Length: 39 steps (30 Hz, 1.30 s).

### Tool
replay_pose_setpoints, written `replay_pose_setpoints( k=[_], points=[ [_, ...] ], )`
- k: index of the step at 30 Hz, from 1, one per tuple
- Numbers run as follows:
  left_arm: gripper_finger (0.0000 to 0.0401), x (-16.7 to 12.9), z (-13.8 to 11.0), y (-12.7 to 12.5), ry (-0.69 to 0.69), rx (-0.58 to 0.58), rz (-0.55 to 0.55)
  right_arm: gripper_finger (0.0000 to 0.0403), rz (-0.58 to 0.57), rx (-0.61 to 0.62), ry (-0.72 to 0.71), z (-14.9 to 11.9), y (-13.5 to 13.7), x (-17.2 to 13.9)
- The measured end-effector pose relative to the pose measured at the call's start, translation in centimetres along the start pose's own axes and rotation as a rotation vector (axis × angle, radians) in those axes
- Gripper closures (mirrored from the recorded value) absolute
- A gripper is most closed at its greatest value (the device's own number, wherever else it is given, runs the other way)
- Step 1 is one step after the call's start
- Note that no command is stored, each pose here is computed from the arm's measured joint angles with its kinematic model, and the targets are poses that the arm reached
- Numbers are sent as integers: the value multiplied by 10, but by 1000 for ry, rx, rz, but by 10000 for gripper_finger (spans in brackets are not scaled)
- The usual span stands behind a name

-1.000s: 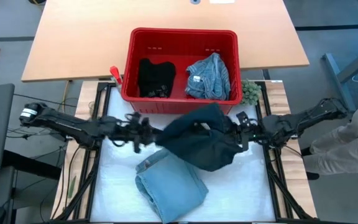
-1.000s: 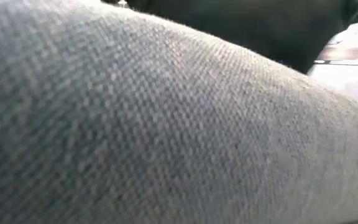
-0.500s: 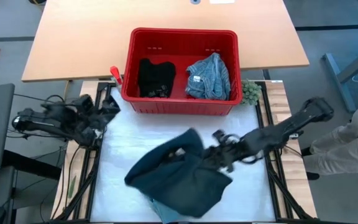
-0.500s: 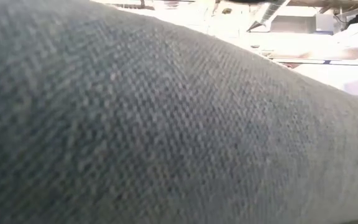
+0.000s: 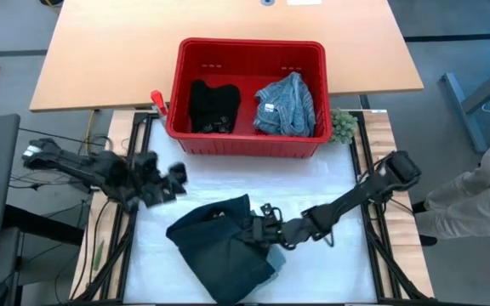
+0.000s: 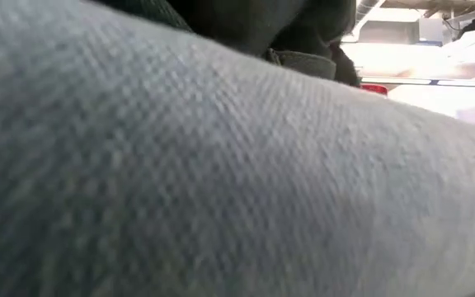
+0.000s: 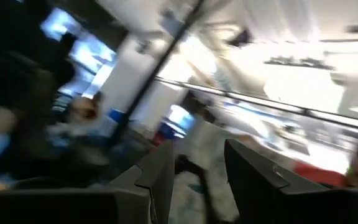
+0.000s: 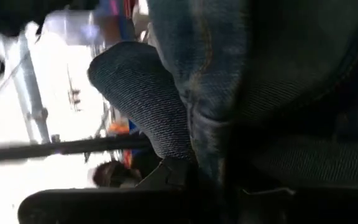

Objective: Fold Laundry from Bin
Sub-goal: Stack the dark blue pants on top of the light blue pants

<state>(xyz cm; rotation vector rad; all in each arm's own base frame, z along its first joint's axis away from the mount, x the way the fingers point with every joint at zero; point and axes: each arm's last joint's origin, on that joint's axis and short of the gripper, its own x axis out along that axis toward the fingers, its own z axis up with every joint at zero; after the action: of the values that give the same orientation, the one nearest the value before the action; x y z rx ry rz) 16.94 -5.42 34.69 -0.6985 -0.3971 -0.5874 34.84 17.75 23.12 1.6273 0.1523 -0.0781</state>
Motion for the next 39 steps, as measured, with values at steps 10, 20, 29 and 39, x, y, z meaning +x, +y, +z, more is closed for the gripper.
replay_pose_setpoints(
  k=[10, 20, 29, 39],
  points=[
    [272, 65, -53, 1, 400, -25, -172, 340, -205, -6, -37, 1, -32, 4],
    [272, 65, -33, -12, 333, 88, -230, 340, -44, -239, 17, 11, 52, -35],
    [272, 57, -11, -24, 200, 255, -194, 340, 206, -291, 80, -4, 141, -49],
    [272, 57, -10, -30, 154, 288, -214, 340, 63, -257, 252, -46, 130, -43]
  ],
)
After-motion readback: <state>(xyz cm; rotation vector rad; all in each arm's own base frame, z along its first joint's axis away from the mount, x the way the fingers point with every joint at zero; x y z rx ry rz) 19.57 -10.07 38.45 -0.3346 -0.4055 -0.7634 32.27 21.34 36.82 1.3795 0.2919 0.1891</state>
